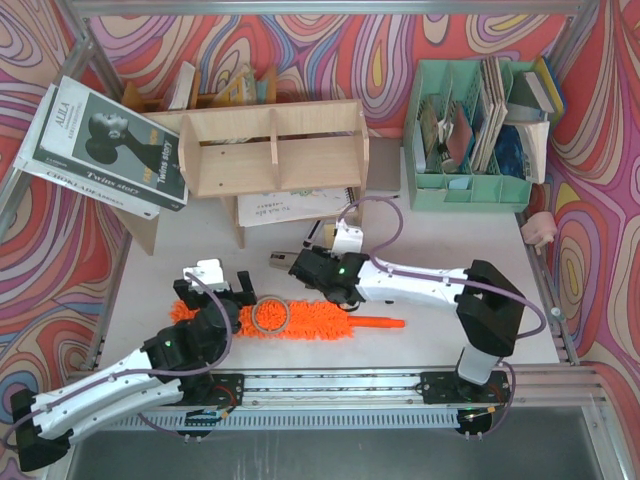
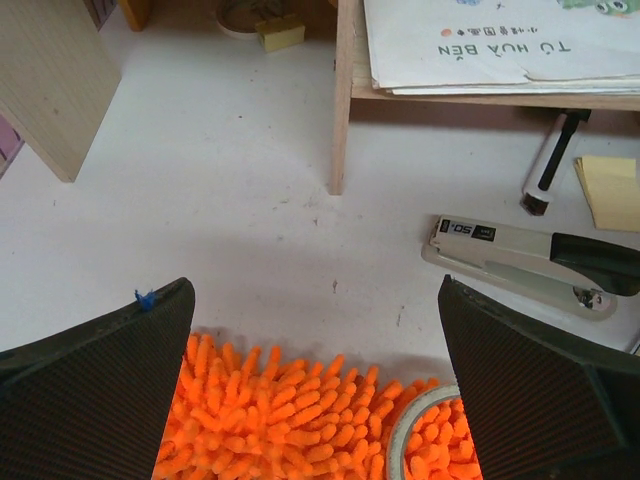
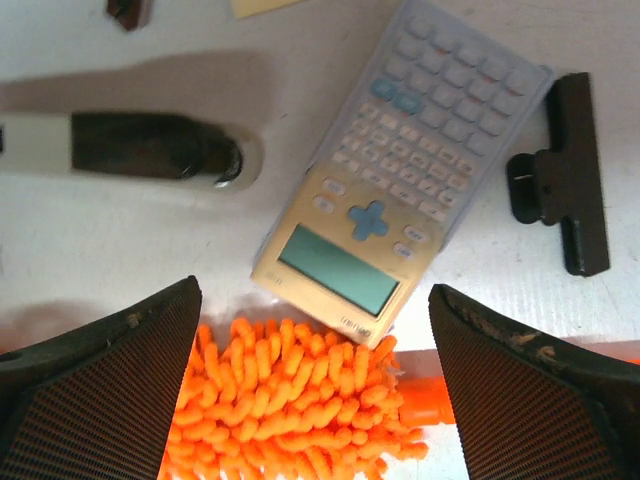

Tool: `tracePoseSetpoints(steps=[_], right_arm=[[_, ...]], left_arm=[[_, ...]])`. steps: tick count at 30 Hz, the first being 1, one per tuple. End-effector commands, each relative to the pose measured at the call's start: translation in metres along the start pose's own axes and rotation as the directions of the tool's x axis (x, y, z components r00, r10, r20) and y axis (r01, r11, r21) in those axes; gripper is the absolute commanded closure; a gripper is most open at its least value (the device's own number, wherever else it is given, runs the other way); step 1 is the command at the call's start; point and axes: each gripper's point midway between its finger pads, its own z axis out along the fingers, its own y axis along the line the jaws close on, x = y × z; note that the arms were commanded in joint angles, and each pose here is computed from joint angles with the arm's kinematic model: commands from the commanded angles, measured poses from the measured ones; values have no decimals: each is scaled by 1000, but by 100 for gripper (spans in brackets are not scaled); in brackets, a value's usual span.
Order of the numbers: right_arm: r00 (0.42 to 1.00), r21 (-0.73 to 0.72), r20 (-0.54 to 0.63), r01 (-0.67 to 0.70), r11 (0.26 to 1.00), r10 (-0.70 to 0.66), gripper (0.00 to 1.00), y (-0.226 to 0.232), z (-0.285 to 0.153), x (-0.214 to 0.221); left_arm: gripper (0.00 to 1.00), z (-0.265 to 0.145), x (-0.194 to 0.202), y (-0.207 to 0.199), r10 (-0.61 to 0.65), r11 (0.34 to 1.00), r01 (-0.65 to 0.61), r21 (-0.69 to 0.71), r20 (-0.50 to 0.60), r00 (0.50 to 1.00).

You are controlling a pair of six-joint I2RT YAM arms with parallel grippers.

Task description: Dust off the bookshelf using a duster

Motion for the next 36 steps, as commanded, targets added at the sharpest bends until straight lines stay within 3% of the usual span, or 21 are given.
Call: tracePoseSetpoints(steps=[1, 6, 13, 27, 36], right_arm=[[991, -162, 57, 128, 979, -120, 15, 28, -16, 0], [975, -321, 60, 223, 920, -215, 18, 50, -26, 14], [948, -483, 90, 310, 819, -306, 30, 87, -39, 26], [881, -573, 145, 446, 687, -451, 47, 126, -43, 53], [859, -564, 151, 481, 671, -489, 50, 134, -36, 59]], left_arm=[[2, 0, 3, 11, -24, 999, 24, -41, 18, 1000], [1, -3, 3, 24, -42, 996, 45, -82, 33, 999], [1, -7, 1, 44, -115, 983, 125, -135, 79, 990], [2, -7, 2, 50, -120, 978, 132, -164, 86, 989], [2, -4, 3, 46, -91, 980, 102, -170, 69, 993]])
